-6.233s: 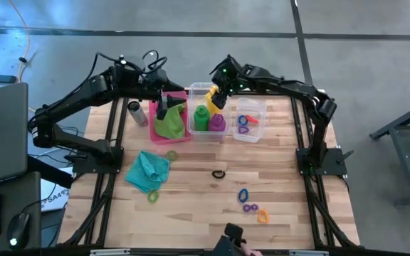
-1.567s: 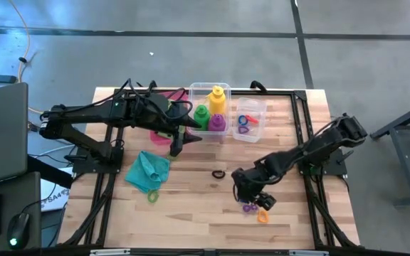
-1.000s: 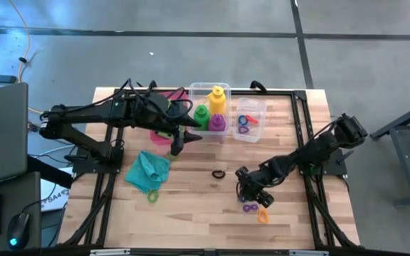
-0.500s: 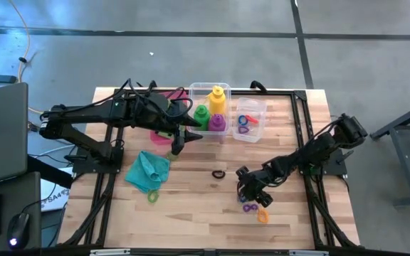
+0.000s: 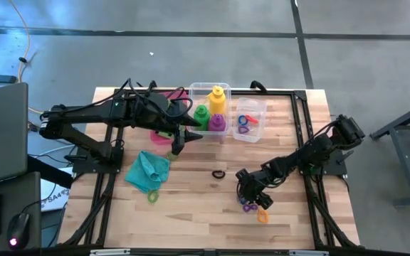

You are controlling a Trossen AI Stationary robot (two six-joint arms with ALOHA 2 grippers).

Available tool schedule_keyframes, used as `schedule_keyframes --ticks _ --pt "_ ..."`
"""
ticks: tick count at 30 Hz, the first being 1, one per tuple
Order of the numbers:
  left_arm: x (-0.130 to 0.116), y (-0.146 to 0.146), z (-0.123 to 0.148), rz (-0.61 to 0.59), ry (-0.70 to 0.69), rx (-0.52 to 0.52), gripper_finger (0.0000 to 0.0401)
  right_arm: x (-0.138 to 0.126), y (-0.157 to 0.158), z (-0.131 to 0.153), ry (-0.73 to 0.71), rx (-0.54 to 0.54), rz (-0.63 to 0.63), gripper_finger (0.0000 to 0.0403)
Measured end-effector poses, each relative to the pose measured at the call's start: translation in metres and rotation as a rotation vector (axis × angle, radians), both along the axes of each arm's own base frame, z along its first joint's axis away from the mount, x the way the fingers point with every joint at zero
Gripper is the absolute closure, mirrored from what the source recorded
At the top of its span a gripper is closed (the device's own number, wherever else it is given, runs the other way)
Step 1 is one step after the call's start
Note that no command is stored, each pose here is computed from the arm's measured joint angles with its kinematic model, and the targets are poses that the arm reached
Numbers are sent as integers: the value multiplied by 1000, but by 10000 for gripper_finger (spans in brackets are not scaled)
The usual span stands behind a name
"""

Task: Pick & Place Sports Items
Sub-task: Put the blue spring keychain into the right transparent bin

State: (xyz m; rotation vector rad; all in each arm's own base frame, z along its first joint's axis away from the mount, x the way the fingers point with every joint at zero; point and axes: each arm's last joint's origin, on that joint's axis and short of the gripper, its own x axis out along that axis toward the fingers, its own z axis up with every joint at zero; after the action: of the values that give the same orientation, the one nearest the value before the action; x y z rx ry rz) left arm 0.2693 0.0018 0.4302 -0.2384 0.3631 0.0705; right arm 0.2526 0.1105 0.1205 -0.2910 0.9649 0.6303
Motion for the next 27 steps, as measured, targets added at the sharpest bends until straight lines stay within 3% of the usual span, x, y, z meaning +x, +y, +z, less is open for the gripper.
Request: schedule_keyframes --ticks 8,17,22,27 --pt "1 0 2 0 -20 0 185 1 0 0 -10 -8 -34 197" --pt "1 0 2 0 -27 0 185 1 0 0 -9 -7 -36 316" --pt "1 0 3 0 -28 0 185 2 -1 0 -1 -7 -103 383" --pt "1 0 3 -1 -28 1 185 2 -2 0 22 16 -186 390"
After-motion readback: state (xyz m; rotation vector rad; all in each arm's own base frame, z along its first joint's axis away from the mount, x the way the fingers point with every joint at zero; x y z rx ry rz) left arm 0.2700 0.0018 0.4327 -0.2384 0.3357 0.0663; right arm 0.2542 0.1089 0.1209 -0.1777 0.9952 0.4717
